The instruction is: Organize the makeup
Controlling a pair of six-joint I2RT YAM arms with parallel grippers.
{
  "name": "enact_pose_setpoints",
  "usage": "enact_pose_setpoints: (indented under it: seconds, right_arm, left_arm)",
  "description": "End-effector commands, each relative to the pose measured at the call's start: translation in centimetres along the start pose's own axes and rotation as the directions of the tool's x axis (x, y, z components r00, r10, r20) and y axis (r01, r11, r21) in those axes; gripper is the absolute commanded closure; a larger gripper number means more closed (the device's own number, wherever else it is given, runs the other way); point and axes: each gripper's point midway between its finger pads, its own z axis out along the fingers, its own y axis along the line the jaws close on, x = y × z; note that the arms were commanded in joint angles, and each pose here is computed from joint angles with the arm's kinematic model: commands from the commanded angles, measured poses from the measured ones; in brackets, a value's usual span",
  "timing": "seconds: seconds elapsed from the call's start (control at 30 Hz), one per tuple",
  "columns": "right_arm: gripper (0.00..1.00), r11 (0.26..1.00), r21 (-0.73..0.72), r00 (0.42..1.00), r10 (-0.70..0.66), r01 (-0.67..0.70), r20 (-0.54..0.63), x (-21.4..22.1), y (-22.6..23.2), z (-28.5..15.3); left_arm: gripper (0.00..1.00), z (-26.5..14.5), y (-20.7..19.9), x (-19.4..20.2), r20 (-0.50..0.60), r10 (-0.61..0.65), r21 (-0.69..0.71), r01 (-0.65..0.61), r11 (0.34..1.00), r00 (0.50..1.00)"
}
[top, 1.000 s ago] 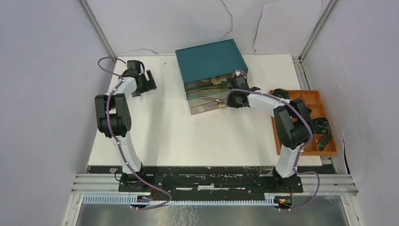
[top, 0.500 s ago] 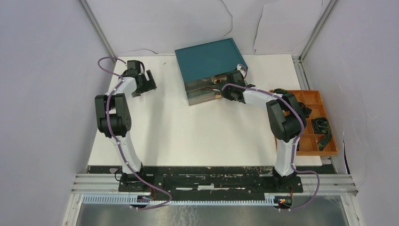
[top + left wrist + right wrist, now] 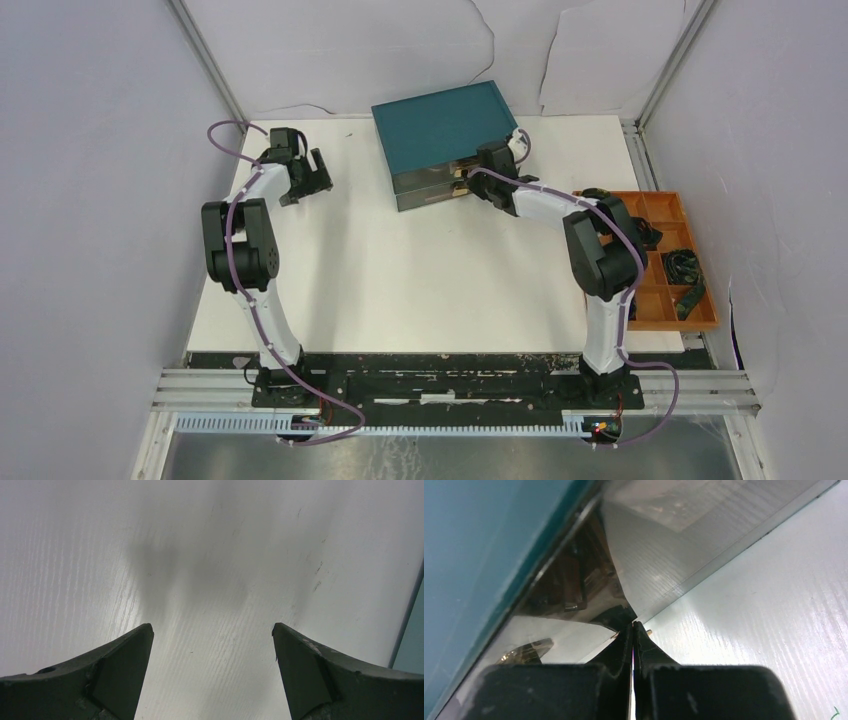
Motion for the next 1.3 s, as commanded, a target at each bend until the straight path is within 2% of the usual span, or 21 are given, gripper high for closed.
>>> enact_pose_setpoints:
  seconds: [0.0, 0.23, 0.37, 0.5, 0.53, 0.6, 0.7, 0.73, 0.77, 0.8, 0.83, 1.03, 1.17, 1.27]
  right_arm:
    - [0.99, 0.997, -0.070, 0.996, 0.043, -0.037, 0.084, -2.6, 3.4, -0.3]
    - [0.99, 0.996, -0.069, 0.998, -0.055, 0.057, 0.035, -1.7, 3.4, -4.4]
    - [0.99, 0.982, -0.077, 0.985, -0.173, 0.173, 0.002, -1.5, 2.7, -8.1]
    - [0.97, 0.900, -0.089, 0.902, -0.430, 0.427, -0.024, -2.1, 1.3, -11.8]
    - [0.93, 0.871, -0.071, 0.872, -0.489, 0.487, -0.027, -2.5, 0.6, -12.8]
    - [0.75, 0.811, -0.031, 0.810, -0.585, 0.584, -0.042, -3.4, -1.4, -14.9]
    - [0.50, 0.757, 0.033, 0.758, -0.652, 0.652, -0.006, -6.0, -3.7, -18.2]
    - [0.40, 0.740, 0.053, 0.741, -0.671, 0.670, -0.006, -6.4, -4.8, -18.9]
    - [0.25, 0.728, 0.074, 0.730, -0.684, 0.682, 0.003, -7.0, -5.4, -19.6]
    - [0.04, 0.714, 0.090, 0.717, -0.697, 0.694, -0.003, -7.2, -6.3, -20.0]
    - [0.01, 0.702, 0.097, 0.706, -0.708, 0.706, -0.011, -7.4, -7.0, -20.3]
    - [0.00, 0.654, 0.134, 0.667, -0.739, 0.745, -0.098, -7.8, -11.5, -19.9]
    - [0.00, 0.672, 0.198, 0.697, -0.710, 0.714, -0.100, -8.8, -15.3, -18.9]
    - [0.00, 0.700, 0.239, 0.726, -0.687, 0.673, -0.032, -9.4, -17.0, -18.3]
  left_arm:
    - [0.04, -2.3, -0.6, -2.6, 0.092, 0.051, 0.018, -0.053, 0.998, 0.994]
    - [0.03, -3.1, -0.4, -3.2, 0.112, 0.064, 0.006, -0.065, 0.998, 0.992]
    - [0.02, -4.3, -0.4, -3.9, 0.140, 0.081, 0.004, -0.082, 0.997, 0.987]
    - [0.01, -5.9, -1.1, -4.1, 0.185, 0.109, 0.052, -0.120, 0.991, 0.977]
    - [0.01, -6.4, -1.4, -4.4, 0.209, 0.115, 0.074, -0.133, 0.988, 0.971]
    - [0.01, -7.2, -2.3, -4.5, 0.243, 0.134, 0.121, -0.166, 0.979, 0.961]
    - [0.00, -8.1, -3.1, -4.4, 0.307, 0.176, 0.174, -0.237, 0.956, 0.935]
    - [0.01, -8.6, -3.2, -4.3, 0.338, 0.182, 0.186, -0.255, 0.949, 0.923]
    - [0.01, -8.8, -3.3, -3.9, 0.362, 0.188, 0.195, -0.272, 0.942, 0.913]
    - [0.01, -8.9, -3.3, -3.6, 0.388, 0.197, 0.201, -0.291, 0.935, 0.900]
    - [0.01, -8.8, -3.2, -3.1, 0.408, 0.210, 0.201, -0.311, 0.929, 0.889]
    - [0.01, -7.0, -2.2, 1.5, 0.442, 0.238, 0.208, -0.357, 0.911, 0.865]
    - [0.01, -7.1, -1.8, 3.0, 0.552, 0.207, 0.203, -0.371, 0.906, 0.808]
    - [0.01, -6.5, -1.1, 4.0, 0.543, 0.198, 0.197, -0.352, 0.915, 0.816]
